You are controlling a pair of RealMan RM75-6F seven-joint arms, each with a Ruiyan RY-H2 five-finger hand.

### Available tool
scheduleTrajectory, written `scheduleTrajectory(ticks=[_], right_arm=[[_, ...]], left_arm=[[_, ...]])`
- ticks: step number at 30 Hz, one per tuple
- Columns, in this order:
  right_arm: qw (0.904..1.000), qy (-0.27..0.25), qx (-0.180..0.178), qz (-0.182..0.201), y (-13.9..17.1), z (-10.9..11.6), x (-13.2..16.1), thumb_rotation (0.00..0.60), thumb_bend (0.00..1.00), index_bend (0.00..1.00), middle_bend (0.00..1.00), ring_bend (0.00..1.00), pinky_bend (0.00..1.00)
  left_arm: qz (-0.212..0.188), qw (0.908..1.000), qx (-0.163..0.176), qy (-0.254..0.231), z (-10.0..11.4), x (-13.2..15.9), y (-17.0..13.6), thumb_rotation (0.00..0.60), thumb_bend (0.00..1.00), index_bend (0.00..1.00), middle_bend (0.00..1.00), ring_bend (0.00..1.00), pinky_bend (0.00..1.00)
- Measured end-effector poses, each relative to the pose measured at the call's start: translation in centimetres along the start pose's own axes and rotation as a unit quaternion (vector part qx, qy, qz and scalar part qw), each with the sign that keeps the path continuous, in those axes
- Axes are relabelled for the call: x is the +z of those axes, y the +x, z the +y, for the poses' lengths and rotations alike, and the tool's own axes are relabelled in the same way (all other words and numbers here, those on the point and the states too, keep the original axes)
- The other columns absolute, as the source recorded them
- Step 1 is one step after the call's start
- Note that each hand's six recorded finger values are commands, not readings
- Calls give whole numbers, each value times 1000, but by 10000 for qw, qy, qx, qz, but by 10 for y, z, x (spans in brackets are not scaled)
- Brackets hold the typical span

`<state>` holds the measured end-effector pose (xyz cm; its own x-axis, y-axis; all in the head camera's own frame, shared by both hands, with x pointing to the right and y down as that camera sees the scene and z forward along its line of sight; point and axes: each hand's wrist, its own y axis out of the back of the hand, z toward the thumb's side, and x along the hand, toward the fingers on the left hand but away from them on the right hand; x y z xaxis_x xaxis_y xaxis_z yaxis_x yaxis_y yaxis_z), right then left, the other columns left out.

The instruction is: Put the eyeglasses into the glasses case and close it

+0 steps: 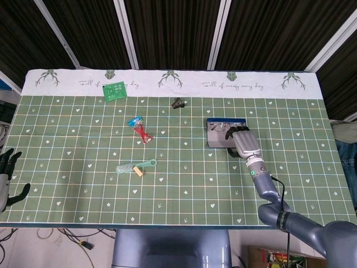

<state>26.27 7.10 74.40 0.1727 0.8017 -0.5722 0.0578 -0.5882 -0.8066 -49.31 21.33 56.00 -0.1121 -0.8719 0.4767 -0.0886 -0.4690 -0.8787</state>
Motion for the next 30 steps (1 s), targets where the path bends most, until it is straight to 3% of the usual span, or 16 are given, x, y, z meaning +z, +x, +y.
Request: scheduleTrajectory(ticks=[19,30], right_arm=[[9991,-211,-338,-147,-25,9,-1,600,468,482,302,254,212],[9991,-230,-282,-203,-31,5,-6,600,469,570,303,254,212]], left_arm=[[31,10000,-27,-10,0,-1,0,600,322,62,0,0,0],[40,10000,-38,-8,0,-1,-1,600,322,62,0,0,0]])
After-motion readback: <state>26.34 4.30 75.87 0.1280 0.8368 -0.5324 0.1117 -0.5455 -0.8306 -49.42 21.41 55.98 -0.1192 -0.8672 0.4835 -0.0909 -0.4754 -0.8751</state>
